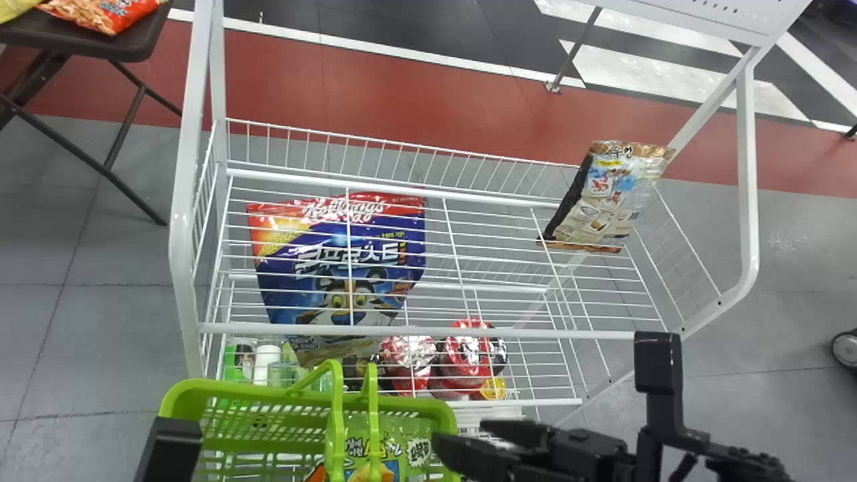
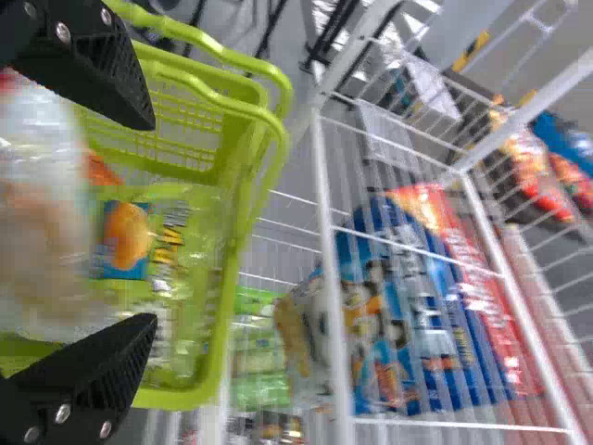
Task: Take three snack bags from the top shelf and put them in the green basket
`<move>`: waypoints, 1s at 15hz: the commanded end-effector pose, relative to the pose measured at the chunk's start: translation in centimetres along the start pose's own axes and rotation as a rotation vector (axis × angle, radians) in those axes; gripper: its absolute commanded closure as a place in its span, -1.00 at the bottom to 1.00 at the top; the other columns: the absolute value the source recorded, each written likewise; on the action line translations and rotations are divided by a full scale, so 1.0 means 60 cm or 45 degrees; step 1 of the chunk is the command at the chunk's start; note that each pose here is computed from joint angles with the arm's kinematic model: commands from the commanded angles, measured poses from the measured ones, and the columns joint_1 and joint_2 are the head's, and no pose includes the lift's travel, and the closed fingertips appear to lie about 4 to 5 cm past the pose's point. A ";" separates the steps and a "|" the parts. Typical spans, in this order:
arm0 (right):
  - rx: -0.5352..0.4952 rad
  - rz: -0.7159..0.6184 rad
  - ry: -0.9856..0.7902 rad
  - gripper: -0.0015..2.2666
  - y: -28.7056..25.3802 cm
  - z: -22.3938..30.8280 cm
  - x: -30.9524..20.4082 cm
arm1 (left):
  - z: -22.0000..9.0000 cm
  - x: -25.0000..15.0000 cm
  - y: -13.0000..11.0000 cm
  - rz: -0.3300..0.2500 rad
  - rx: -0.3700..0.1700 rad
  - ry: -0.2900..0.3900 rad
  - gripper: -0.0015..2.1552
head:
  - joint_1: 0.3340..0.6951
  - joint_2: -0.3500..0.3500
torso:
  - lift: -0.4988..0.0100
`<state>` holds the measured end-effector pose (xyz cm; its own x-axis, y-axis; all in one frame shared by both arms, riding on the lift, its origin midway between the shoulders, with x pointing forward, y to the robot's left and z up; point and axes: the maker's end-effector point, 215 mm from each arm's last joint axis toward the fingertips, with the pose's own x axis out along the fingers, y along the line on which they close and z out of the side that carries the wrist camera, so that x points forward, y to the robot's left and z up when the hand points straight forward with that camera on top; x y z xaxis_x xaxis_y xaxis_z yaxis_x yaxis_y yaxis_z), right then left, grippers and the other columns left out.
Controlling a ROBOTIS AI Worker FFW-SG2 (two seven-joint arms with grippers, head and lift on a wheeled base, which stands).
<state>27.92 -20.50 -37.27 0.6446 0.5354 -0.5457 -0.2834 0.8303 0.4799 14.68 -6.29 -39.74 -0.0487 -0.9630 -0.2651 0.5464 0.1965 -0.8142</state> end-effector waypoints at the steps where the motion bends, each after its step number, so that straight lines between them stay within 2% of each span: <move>1: -0.291 0.005 -0.386 -0.95 0.032 0.127 0.001 | -0.003 0.003 0.000 0.000 -0.001 0.004 -0.03 | 1.00 -1.00 | 0.84; 2: -0.402 -0.005 -0.575 -0.95 0.056 0.179 -0.015 | -0.004 0.003 0.000 0.000 -0.003 0.005 -0.03 | 1.00 -1.00 | 0.84; 4: -0.534 -0.045 -0.863 -0.95 0.087 0.245 -0.058 | -0.012 0.005 -0.004 -0.006 -0.011 0.011 -0.03 | 1.00 -1.00 | 0.84; 6: -0.606 -0.101 -1.057 -0.95 0.105 0.275 -0.097 | -0.018 0.004 -0.010 -0.014 -0.020 0.010 -0.03 | 1.00 -1.00 | 0.84; 9: -0.527 -0.164 -1.050 -0.95 0.091 0.262 -0.088 | -0.032 0.001 -0.017 -0.012 -0.043 0.007 -0.03 | 1.00 -1.00 | 0.84; 11: -0.417 -0.209 -0.946 -0.95 0.060 0.233 -0.059 | -0.040 0.002 -0.019 -0.006 -0.055 0.007 -0.03 | 1.00 -1.00 | 0.84; 15: -0.314 -0.224 -0.748 -0.95 0.036 0.183 -0.021 | -0.045 -0.002 -0.021 0.004 -0.060 -0.008 -0.03 | 1.00 -1.00 | 0.84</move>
<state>34.47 -21.20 -26.99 0.9620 0.2670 -0.0565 -0.2517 0.9480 0.1948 11.75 -6.03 -40.06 -0.0479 -0.9633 -0.2640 0.5064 0.2044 -0.8377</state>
